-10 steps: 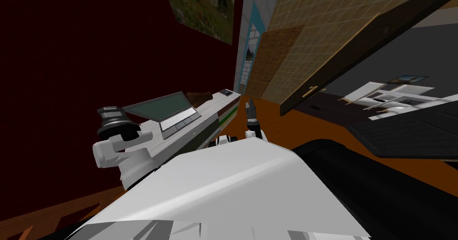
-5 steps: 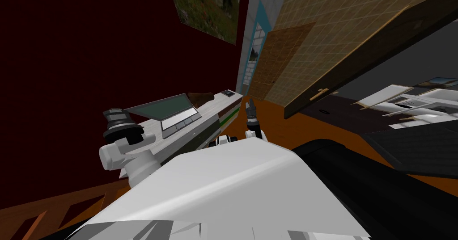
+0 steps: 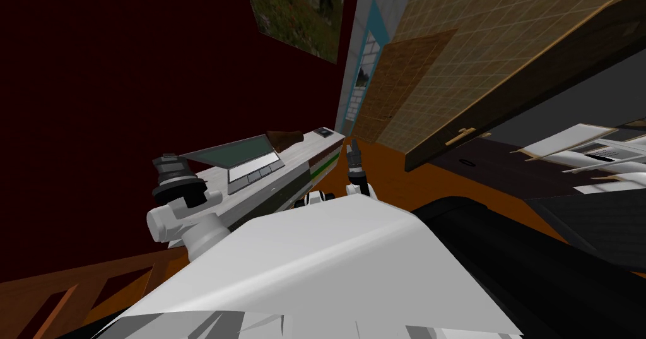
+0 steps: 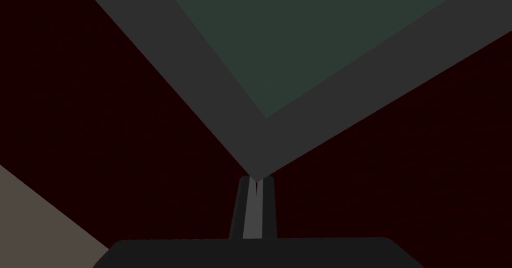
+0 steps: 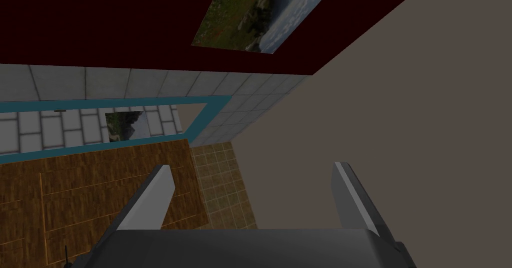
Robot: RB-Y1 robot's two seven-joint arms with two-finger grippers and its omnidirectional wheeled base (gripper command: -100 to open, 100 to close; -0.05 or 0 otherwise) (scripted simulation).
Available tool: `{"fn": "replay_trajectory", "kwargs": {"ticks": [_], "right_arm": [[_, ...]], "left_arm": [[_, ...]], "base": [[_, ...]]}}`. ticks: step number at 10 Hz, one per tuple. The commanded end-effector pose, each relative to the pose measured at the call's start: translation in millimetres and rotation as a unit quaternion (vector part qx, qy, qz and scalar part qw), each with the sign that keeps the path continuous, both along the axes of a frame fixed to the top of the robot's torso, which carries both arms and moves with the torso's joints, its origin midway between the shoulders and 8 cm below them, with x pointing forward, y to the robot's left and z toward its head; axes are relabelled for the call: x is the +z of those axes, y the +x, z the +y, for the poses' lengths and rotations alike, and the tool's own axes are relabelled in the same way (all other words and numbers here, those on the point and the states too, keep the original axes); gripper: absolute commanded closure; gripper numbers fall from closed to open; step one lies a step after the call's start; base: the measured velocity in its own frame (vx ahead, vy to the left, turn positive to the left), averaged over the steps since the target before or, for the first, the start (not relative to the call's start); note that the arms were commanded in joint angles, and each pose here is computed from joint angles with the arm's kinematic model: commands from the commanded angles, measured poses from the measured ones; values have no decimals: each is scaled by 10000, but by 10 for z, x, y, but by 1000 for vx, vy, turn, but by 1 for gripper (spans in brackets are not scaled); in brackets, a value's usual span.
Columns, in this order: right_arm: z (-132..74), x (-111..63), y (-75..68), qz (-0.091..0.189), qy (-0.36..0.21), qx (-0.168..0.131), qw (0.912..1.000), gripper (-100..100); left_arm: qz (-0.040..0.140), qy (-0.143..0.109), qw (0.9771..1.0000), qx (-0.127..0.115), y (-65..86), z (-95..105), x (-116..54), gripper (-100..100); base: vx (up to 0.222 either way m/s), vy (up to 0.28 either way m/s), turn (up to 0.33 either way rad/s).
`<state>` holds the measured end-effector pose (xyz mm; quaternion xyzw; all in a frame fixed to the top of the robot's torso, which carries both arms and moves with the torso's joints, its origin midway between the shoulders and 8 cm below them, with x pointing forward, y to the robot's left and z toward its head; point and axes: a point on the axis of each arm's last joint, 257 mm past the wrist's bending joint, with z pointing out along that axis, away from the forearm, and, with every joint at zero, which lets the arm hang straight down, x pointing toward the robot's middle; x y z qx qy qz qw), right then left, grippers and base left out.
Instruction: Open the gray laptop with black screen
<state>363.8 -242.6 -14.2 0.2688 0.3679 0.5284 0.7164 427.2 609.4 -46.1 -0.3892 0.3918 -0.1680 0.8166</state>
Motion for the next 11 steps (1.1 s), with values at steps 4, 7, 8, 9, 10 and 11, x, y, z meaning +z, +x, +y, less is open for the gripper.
{"fn": "replay_trajectory", "kwargs": {"ticks": [4, 7, 8, 9, 10, 11], "right_arm": [[0, 0, 0, 0, 0, 0, 10000, 0], [0, 0, 0, 0, 0, 0, 10000, 0], [0, 0, 0, 0, -1, 0, 10000, 0], [0, 0, 0, 0, -1, 0, 10000, 0], [0, 0, 0, 0, 0, 0, 10000, 0], [0, -1, 0, 1, 0, -1, 10000, 0]], "left_arm": [[30, 181, 9997, -145, -45, -165, -127, -100], [29, 163, 9998, -69, 5, -91, 0, -100], [29, 162, 9999, -41, 24, -63, 51, -100], [35, 167, 9998, -60, 16, -77, 10, -100], [29, 164, 9998, -106, -20, -130, -67, 100], [28, 165, 9998, -124, -34, -149, -100, 100]], "base": [[39, 4, 15], [15, 22, -35], [11, 37, -52], [-6, 6, -20], [-4, -19, 101], [-12, -31, 85]]}}
